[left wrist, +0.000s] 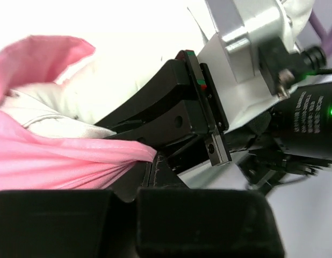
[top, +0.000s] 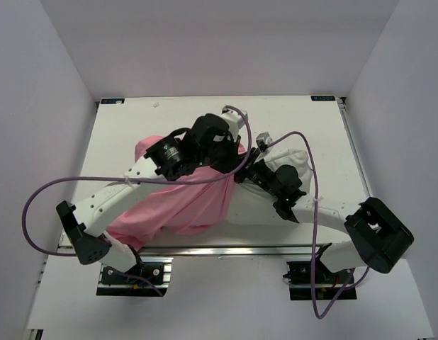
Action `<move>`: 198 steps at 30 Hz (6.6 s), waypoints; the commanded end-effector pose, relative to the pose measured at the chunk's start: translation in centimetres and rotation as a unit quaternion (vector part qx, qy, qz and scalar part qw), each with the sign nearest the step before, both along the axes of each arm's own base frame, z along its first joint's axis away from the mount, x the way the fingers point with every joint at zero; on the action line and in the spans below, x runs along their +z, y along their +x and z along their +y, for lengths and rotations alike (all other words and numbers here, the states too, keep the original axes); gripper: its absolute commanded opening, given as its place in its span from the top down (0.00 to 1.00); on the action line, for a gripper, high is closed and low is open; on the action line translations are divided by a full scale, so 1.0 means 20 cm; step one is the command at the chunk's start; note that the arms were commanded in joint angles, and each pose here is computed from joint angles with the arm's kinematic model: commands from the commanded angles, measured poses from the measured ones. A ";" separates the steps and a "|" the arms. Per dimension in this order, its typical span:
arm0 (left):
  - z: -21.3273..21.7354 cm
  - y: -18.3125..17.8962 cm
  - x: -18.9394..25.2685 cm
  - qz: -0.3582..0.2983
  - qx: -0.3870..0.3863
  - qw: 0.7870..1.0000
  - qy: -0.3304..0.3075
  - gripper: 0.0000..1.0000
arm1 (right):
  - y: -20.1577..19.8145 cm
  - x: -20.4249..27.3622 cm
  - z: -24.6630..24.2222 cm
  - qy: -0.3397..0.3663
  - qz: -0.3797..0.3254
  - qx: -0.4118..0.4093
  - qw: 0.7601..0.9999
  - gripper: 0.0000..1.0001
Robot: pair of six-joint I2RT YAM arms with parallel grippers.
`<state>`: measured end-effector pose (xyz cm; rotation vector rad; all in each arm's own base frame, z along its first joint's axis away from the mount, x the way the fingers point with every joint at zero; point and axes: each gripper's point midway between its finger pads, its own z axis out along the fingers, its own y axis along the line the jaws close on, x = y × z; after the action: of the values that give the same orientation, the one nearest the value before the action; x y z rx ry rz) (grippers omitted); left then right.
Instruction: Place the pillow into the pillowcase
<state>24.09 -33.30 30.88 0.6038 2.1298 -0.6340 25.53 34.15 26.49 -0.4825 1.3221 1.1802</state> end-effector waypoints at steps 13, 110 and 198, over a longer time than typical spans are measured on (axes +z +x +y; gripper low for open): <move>0.12 0.53 0.53 -0.109 0.087 0.977 -0.160 1.00 | 0.11 0.11 -0.03 -0.063 0.007 -0.101 0.993 1.00; 0.20 0.51 -0.67 0.086 0.137 0.980 -0.116 0.02 | 0.30 -0.07 -0.35 -0.377 0.088 -0.198 0.901 1.00; 1.13 1.05 -0.47 0.084 0.381 0.887 0.248 0.79 | 0.92 -0.17 -0.04 -0.292 0.077 0.058 0.952 0.11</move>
<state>44.47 -10.84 21.27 -0.1019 2.4688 0.3163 44.87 31.76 22.21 -0.7549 1.8850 0.7390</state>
